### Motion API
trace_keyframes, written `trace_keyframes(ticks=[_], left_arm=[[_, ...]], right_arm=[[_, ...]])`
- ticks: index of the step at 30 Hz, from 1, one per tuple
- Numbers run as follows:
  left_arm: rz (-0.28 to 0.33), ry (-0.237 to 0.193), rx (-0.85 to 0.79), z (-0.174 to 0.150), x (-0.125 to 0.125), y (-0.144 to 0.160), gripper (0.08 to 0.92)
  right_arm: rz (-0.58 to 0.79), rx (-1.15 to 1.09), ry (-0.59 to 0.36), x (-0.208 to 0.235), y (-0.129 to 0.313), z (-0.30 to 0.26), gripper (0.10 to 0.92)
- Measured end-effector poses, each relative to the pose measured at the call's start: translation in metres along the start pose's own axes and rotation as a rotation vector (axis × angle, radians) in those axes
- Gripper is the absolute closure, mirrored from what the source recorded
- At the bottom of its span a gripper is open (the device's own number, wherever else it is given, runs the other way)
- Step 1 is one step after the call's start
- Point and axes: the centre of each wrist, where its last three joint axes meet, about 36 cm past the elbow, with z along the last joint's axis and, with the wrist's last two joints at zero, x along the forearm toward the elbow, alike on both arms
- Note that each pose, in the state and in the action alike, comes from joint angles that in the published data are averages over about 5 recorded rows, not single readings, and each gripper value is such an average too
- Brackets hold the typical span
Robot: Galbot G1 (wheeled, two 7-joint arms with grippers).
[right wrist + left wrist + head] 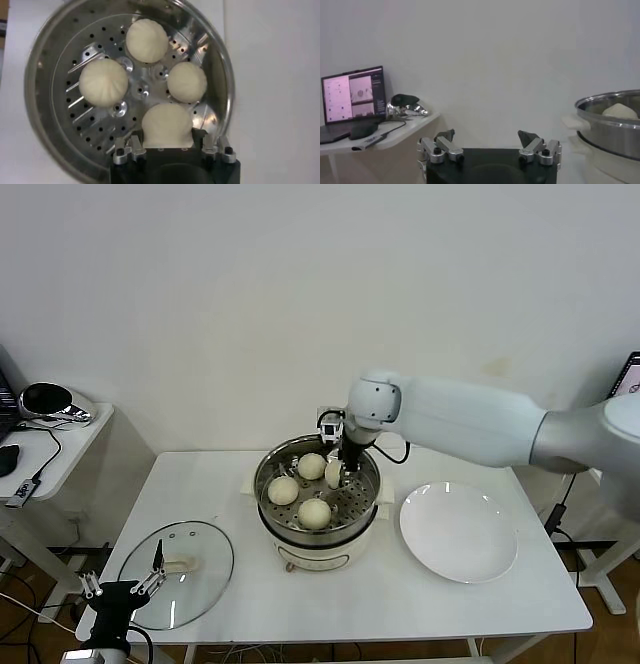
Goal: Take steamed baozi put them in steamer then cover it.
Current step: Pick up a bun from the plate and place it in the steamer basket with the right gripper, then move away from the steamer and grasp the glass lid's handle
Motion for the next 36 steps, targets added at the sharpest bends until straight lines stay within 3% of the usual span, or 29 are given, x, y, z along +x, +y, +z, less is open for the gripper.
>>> trace_keyframes(ticks=[16, 26, 36], left_arm=[[0.000, 0.002, 0.006, 0.002, -0.001, -0.002, 0.177], [0.001, 0.002, 0.007, 0.001, -0.001, -0.003, 0.177], [0.009, 0.010, 0.005, 0.006, -0.004, -0.003, 0.177]], right_arm=[[-0.021, -0.023, 0.025, -0.029, 0.004, 0.011, 0.419], [0.003, -0.028, 0.009, -0.014, -0.001, 0.017, 0.216], [0.063, -0.047, -0.083, 0.034, 0.009, 0.043, 0.200]])
